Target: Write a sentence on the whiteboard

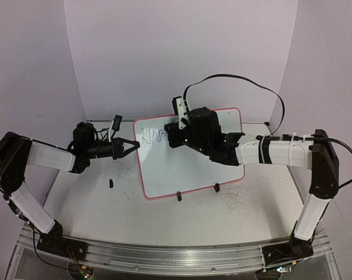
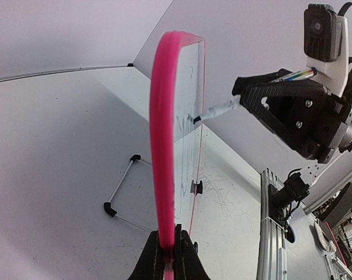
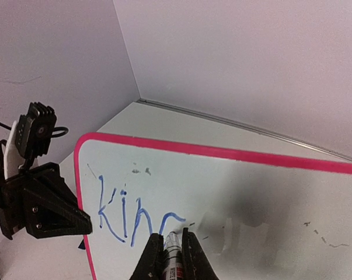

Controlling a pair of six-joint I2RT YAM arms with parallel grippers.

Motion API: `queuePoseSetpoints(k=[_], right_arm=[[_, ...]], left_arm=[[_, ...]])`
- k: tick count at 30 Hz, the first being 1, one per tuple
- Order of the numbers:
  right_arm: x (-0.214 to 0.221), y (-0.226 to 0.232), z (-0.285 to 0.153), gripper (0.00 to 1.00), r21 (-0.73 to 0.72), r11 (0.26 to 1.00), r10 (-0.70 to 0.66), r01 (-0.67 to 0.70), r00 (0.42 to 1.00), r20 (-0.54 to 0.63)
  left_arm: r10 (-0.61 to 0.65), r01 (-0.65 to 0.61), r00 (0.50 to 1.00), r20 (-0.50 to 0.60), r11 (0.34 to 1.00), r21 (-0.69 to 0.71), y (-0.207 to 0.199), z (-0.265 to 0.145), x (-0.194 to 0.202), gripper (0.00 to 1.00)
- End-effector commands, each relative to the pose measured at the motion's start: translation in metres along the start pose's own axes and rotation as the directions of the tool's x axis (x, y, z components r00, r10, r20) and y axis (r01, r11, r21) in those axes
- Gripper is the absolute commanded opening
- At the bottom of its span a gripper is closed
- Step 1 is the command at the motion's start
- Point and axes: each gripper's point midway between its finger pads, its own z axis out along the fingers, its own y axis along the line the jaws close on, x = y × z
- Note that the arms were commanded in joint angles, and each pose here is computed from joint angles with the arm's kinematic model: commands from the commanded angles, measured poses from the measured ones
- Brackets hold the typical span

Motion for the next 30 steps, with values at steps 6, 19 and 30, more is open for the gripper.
queuePoseSetpoints(k=[6, 19, 30], right_arm=[[-0.041, -0.022, 0.006, 0.00, 0.084, 0.996, -0.015, 0.008, 0.996, 0.089], [-0.041, -0.020, 0.010, 0.00, 0.077, 0.997, -0.020, 0.013, 0.996, 0.090], [-0.003, -0.015, 0.003, 0.00, 0.053, 0.999, 0.009, -0.009, 1.000, 0.013]], left_arm=[[0.095, -0.095, 0.995, 0.013, 0.993, 0.070, -0.020, 0.004, -0.013, 0.00], [0.098, -0.099, 0.995, 0.014, 0.993, 0.069, -0.021, 0.004, -0.013, 0.00], [0.100, -0.101, 0.995, 0.017, 0.993, 0.065, -0.019, 0.004, -0.015, 0.00]])
